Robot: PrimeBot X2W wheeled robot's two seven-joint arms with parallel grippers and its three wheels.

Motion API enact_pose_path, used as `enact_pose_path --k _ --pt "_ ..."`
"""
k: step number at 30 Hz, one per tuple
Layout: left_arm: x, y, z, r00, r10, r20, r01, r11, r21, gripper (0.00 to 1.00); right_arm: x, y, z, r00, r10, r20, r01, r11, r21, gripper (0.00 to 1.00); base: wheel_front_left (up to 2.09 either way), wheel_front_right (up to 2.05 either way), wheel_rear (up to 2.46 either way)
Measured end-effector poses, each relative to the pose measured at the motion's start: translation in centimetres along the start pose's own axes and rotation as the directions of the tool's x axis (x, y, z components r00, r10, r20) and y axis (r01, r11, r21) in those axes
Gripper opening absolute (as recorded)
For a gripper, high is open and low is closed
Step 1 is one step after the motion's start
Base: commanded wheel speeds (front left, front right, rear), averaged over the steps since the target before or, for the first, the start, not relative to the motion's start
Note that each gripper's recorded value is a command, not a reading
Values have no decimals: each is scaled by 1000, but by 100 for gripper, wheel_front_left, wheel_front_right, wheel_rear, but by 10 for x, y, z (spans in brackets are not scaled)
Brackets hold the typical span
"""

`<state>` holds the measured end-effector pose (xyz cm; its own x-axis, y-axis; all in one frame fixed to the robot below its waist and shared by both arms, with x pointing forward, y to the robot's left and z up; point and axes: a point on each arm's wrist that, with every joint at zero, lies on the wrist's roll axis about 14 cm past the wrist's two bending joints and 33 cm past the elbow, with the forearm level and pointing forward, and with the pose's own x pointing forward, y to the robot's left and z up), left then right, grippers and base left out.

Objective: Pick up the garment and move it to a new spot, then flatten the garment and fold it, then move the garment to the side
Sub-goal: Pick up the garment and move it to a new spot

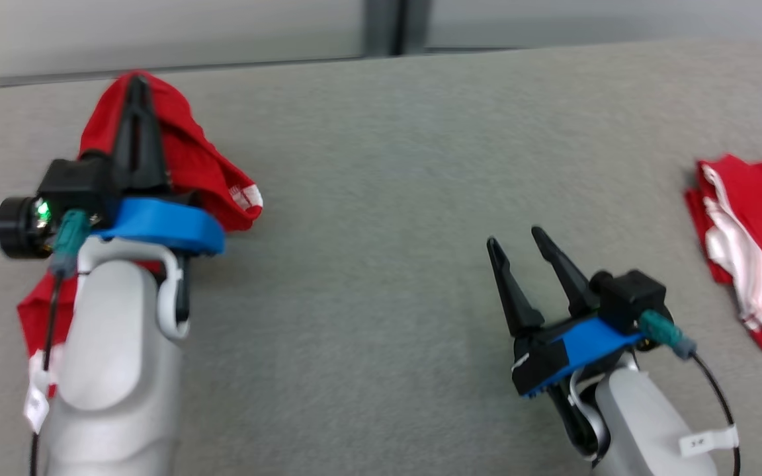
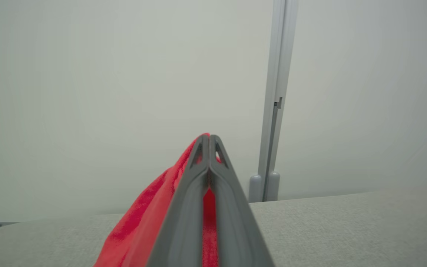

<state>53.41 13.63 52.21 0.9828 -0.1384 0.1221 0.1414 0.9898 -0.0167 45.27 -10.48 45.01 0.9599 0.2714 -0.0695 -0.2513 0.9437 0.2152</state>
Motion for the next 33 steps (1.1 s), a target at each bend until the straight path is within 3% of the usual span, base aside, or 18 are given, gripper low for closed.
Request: enact_pose_path --k 3,7,11,14,17,18,19,20,26,33 --pt "9 -52 -14 992 -127 -23 126 991 -33 0 -14 -19 5 998 -58 6 58 998 -3 100 0 0 0" --pt "12 -118 -32 955 -292 -58 286 954 -85 0 -33 -39 11 992 -122 17 123 992 -5 100 0 0 0" --pt "4 -179 -39 898 -436 -64 424 895 -139 0 -51 -57 19 982 -185 34 185 983 1 100 0 0 0" --pt "-10 -222 -37 839 -542 -55 526 832 -179 0 -62 -65 25 975 -217 47 217 976 5 100 0 0 0" --pt "-25 -248 -36 796 -603 -53 583 787 -201 0 -68 -68 30 971 -230 61 230 973 7 100 0 0 0" --pt "-30 -252 -37 790 -610 -59 589 782 -205 19 -69 -68 31 971 -232 64 232 973 9 100 0 0 0" --pt "-32 -251 -39 792 -607 -66 583 785 -209 75 -69 -68 31 970 -232 65 232 973 11 100 0 0 0" --pt "-34 -249 -41 797 -599 -76 575 791 -209 100 -68 -67 31 971 -229 65 229 973 13 100 0 0 0" --pt "-39 -204 -54 866 -480 -142 454 872 -184 100 -55 -50 30 982 -175 69 174 985 21 100 0 0 0" --pt "-60 -111 -61 953 -228 -199 209 971 -112 100 -40 -24 32 992 -98 77 96 995 18 100 0 0 0"
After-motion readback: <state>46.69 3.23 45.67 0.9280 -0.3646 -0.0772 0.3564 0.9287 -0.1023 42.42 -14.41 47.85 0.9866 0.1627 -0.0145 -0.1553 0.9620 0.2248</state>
